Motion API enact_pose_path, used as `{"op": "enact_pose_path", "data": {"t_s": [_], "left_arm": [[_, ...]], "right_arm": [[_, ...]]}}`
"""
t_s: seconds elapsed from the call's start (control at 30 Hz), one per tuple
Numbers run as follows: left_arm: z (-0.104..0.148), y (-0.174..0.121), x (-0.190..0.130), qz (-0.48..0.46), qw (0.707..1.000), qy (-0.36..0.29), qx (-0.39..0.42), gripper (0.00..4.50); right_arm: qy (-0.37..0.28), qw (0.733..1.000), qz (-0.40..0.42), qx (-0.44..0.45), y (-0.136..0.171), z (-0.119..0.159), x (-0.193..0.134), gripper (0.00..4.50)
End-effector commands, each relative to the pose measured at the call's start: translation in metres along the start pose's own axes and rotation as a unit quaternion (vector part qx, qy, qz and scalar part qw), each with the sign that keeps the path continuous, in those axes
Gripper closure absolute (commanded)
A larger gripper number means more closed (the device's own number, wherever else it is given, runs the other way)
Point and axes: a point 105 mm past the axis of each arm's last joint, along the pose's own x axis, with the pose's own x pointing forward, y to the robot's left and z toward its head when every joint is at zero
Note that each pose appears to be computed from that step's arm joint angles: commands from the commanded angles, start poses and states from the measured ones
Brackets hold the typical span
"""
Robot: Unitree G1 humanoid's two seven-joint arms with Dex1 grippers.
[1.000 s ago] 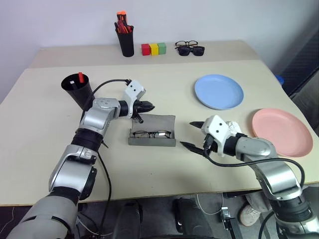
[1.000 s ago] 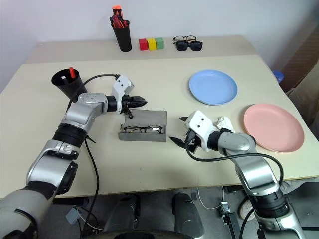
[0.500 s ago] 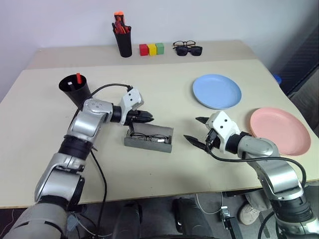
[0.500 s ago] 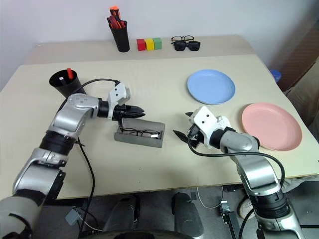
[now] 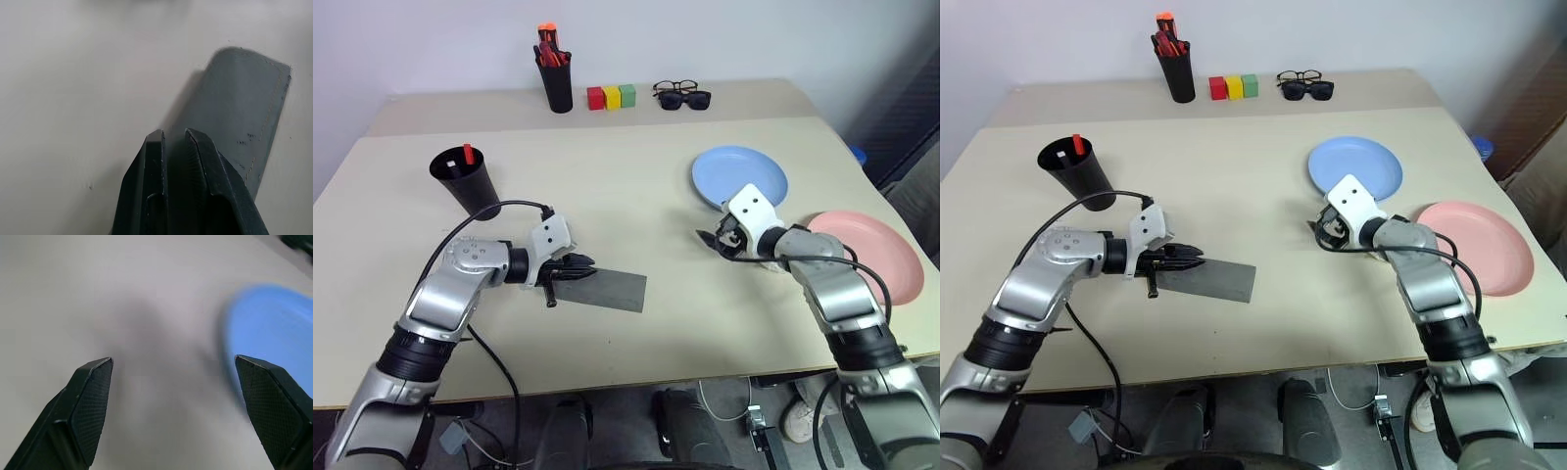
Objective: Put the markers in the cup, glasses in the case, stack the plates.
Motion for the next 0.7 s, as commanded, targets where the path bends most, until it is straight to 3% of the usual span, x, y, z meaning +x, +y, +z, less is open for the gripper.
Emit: {"op": "enact_pose_path", "data": {"t_s": [0.03,0.07,0.17,0.37,0.6,0.7], "left_arm": [[0.024,0.004,-0.014,0.041,0.997,-0.059,0.011,3.87],[0.026,0.004,-0.017,0.051,0.996,-0.069,0.006,3.87],[0.028,0.003,-0.023,0.073,0.994,-0.081,-0.004,3.92],[0.028,-0.001,-0.027,0.095,0.991,-0.096,-0.023,3.92],[0.052,-0.027,-0.009,0.046,0.985,-0.161,-0.030,3.92],[0.060,-0.045,0.015,-0.021,0.983,-0.177,-0.045,3.92]], "right_arm": [[0.017,0.998,-0.040,-0.040,-0.017,-0.002,0.015,0.46],[0.025,0.998,-0.048,-0.043,-0.021,-0.005,0.020,0.46],[0.037,0.996,-0.060,-0.046,-0.027,-0.010,0.031,1.32],[0.017,0.994,-0.067,-0.084,-0.032,-0.001,0.034,4.49],[-0.022,0.985,-0.098,-0.139,-0.044,0.014,0.007,4.49],[-0.002,0.982,-0.126,-0.141,-0.060,0.002,-0.040,4.49]]}}
